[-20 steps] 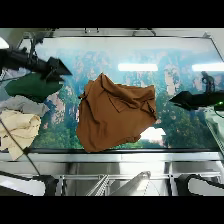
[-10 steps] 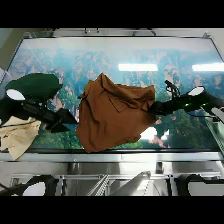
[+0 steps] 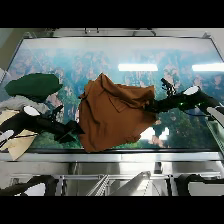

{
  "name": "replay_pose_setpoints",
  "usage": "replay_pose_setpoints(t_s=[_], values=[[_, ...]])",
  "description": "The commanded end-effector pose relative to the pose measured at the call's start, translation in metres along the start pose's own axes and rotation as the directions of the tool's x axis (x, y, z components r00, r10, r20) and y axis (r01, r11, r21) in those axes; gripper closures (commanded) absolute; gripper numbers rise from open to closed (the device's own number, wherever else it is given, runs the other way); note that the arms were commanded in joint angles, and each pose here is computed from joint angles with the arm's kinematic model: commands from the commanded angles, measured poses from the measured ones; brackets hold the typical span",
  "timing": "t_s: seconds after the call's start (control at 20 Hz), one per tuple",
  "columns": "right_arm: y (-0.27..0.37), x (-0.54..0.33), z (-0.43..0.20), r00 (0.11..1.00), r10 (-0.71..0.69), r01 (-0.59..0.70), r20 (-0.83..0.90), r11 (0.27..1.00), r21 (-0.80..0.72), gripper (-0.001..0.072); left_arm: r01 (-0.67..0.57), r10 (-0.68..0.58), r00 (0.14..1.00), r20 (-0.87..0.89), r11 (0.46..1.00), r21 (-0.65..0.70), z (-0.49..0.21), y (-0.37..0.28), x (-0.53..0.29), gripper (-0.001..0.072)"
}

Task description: Fold the shirts.

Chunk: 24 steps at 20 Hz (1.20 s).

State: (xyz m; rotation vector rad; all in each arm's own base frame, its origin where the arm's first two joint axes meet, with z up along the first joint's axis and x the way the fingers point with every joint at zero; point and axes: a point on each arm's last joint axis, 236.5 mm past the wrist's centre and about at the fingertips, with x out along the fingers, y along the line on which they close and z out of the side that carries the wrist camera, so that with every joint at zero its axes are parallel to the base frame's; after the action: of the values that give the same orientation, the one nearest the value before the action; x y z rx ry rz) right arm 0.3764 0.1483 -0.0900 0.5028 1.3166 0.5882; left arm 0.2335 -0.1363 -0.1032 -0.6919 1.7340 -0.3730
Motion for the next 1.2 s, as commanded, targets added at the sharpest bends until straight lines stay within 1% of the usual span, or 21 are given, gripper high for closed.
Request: replay_pose_setpoints(t_s=[0.0,0.05,0.15,0.25,0.35,0.4,0.5,0.6,0.65,0.7,0.8,0.85,0.95,1.0,1.1,1.15], values=[[0.009,0.000,-0.001,0.999,0.036,-0.035,-0.007,0.999,0.015,0.0696,-0.056,0.055,0.998,0.011,0.996,0.072,0.028,-0.002,0.019,0.0395],[0.009,0.000,-0.002,0.999,0.038,-0.038,-0.010,0.999,0.016,0.0697,-0.056,0.057,0.998,-0.006,0.992,0.117,0.033,-0.007,0.023,0.0699],[0.012,-0.002,-0.004,0.999,0.045,-0.045,-0.016,0.999,0.013,0.0697,-0.056,0.058,0.998,-0.009,0.986,0.154,0.043,-0.017,0.024,0.0691],[0.014,-0.013,0.000,0.999,0.051,-0.051,-0.001,0.999,0.007,0.0698,-0.057,0.049,0.998,0.046,0.977,0.203,0.056,-0.033,0.005,0.0692],[0.018,-0.045,0.013,0.997,0.065,-0.065,0.042,0.998,-0.009,0.0698,-0.042,0.011,0.992,0.126,0.969,0.243,0.063,-0.053,-0.032,0.0691],[0.020,-0.071,0.024,0.994,0.072,-0.070,0.086,0.997,-0.018,0.0698,-0.028,-0.016,0.986,0.163,0.964,0.263,0.062,-0.063,-0.058,0.0691],[0.025,-0.146,0.055,0.969,0.050,-0.047,0.242,0.999,-0.019,0.0698,-0.012,-0.070,0.966,0.247,0.949,0.315,0.051,-0.085,-0.123,0.0690],[0.039,-0.241,0.080,0.893,0.004,0.016,0.449,0.999,-0.042,0.0698,0.006,-0.159,0.917,0.367,0.922,0.386,0.032,-0.115,-0.198,0.0690],[0.059,-0.291,0.088,0.826,0.012,0.039,0.564,0.996,-0.078,0.0699,-0.003,-0.215,0.869,0.445,0.898,0.440,0.022,-0.134,-0.236,0.0690],[0.084,-0.335,0.090,0.753,0.038,0.052,0.657,0.992,-0.117,0.0698,-0.028,-0.284,0.796,0.535,0.865,0.501,0.010,-0.158,-0.278,0.0687],[0.145,-0.411,0.078,0.592,0.125,0.088,0.796,0.972,-0.218,0.0699,-0.128,-0.413,0.614,0.672,0.788,0.602,-0.023,-0.205,-0.357,0.0683],[0.175,-0.441,0.068,0.512,0.164,0.122,0.843,0.958,-0.261,0.0698,-0.207,-0.460,0.515,0.723,0.752,0.626,-0.044,-0.225,-0.393,0.0683],[0.223,-0.492,0.044,0.343,0.183,0.242,0.921,0.931,-0.275,0.0698,-0.342,-0.498,0.335,0.800,0.727,0.595,-0.080,-0.250,-0.448,0.0681],[0.241,-0.509,0.032,0.277,0.180,0.303,0.944,0.916,-0.264,0.0698,-0.403,-0.493,0.272,0.826,0.721,0.563,-0.097,-0.257,-0.467,0.0681],[0.279,-0.534,0.012,0.165,0.206,0.414,0.964,0.873,-0.258,0.0698,-0.503,-0.468,0.179,0.865,0.712,0.490,-0.121,-0.267,-0.491,0.0681],[0.292,-0.542,0.005,0.129,0.220,0.440,0.967,0.861,-0.254,0.0698,-0.530,-0.469,0.160,0.869,0.702,0.476,-0.127,-0.273,-0.497,0.0681]])
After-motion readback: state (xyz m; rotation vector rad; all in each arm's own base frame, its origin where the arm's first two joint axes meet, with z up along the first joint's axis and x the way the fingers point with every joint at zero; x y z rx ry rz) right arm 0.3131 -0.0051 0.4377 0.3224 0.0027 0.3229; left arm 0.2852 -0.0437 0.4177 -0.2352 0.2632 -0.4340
